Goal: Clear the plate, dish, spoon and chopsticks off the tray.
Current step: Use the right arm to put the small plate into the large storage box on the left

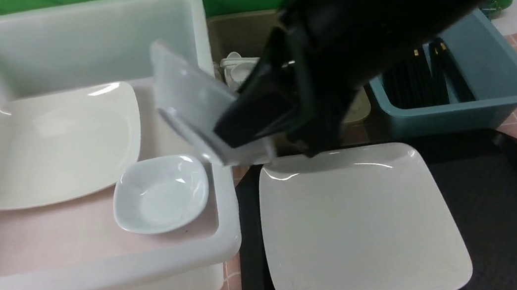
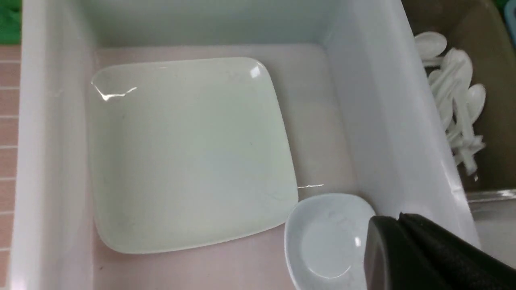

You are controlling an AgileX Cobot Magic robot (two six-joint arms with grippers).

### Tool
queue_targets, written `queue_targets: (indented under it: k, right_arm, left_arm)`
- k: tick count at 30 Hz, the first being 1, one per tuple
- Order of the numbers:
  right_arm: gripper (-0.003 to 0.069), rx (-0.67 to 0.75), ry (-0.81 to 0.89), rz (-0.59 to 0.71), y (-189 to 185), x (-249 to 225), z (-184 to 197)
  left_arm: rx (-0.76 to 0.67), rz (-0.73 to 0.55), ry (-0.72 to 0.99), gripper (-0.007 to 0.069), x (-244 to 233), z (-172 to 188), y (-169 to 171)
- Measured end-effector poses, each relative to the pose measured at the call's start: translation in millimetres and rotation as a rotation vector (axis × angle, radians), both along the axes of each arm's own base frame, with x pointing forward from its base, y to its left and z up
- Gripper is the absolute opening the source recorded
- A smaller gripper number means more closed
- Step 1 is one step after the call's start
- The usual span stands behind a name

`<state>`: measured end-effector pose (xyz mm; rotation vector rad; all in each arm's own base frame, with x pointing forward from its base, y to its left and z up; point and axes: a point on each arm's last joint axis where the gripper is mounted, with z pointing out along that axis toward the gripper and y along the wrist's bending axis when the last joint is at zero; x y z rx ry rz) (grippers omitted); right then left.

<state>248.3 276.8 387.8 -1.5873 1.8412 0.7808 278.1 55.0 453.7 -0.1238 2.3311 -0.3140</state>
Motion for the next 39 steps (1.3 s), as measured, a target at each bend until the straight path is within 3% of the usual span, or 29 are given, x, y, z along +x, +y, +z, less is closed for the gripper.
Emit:
queue_targets:
  k: [5, 10, 16, 23, 33, 39]
  right_arm:
    - [0.0083, -0.007, -0.139, 0.14, 62.3, 24.3, -32.2]
    - [0.0083, -0.156, -0.322, 0.19, 103.0, 55.9, -86.7]
    - [0.0083, -0.352, -0.44, 0.231, 117.5, 77.4, -145.4]
    - [0.0109, -0.377, -0.482, 0.219, 123.0, 87.2, -168.3]
    - [0.0389, -0.356, -0.453, 0.159, 123.6, 88.0, -166.0]
    - [0.0434, -0.364, -0.41, 0.127, 114.4, 79.7, -140.0]
  left_arm:
    - [-0.069, 0.066, 0.003, 0.0005, -5.1, -10.3, 28.0]
    - [-0.063, 0.044, 0.038, 0.0005, -5.0, -25.5, 32.5]
    - [-0.065, 0.031, 0.052, 0.0005, -4.8, -30.7, 32.2]
    - [-0.066, 0.02, 0.045, 0.0005, -4.5, -30.2, 31.4]
    - [-0.051, 0.014, 0.033, 0.0005, -3.9, -29.7, 31.9]
    - [-0.05, 0.013, 0.027, 0.0005, -3.5, -29.3, 31.9]
